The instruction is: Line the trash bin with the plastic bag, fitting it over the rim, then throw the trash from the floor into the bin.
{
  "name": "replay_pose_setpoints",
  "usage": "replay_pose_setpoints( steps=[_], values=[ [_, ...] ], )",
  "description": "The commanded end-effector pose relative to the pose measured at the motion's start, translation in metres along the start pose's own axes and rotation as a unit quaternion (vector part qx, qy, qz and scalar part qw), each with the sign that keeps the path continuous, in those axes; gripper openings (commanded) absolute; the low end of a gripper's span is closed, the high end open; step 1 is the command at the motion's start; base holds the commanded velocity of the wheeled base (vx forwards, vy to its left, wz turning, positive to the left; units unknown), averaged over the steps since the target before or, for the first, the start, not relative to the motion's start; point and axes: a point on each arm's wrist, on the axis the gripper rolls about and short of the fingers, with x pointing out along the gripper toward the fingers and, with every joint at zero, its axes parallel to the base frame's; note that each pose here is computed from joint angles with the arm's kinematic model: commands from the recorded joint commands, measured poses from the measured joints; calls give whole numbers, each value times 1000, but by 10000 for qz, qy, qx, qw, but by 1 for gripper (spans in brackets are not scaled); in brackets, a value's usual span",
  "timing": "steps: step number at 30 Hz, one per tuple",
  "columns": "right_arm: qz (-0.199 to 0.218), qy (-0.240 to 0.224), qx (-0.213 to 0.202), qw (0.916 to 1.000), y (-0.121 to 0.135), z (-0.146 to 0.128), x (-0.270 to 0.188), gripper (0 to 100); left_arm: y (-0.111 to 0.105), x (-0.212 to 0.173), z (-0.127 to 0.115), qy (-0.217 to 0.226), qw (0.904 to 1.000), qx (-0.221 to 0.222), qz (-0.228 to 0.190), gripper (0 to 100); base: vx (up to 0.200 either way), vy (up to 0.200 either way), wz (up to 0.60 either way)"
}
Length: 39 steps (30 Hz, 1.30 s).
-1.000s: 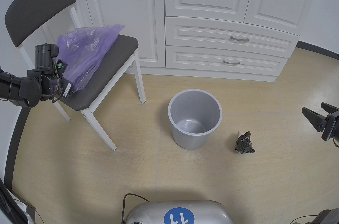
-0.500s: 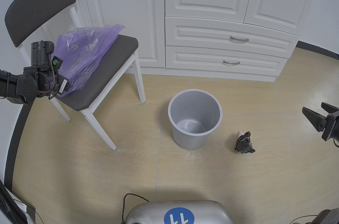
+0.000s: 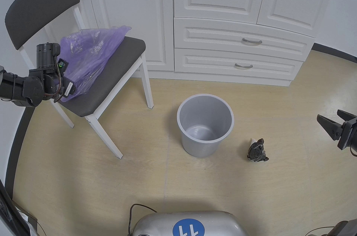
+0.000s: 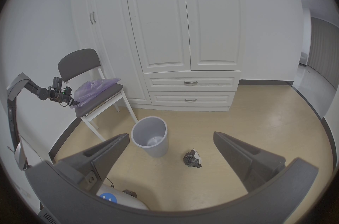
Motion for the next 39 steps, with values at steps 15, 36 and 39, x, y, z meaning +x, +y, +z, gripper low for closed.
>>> replay_pose_setpoints(
  steps=[15,36,39],
  values=[
    [-2,-15,-14,10000,0,-2,-5,100,-3,-20,0,-144,9993,-313,-171,0,0,0,0],
    [-132,-88,-349,9993,0,-3,-8,100,-34,-123,-11,-2332,9349,-1956,-1825,0,0,0,0],
    [-269,-116,-309,9991,0,-1,-6,100,-33,-146,-13,-2586,9166,-2227,-2082,0,0,0,0]
  ],
)
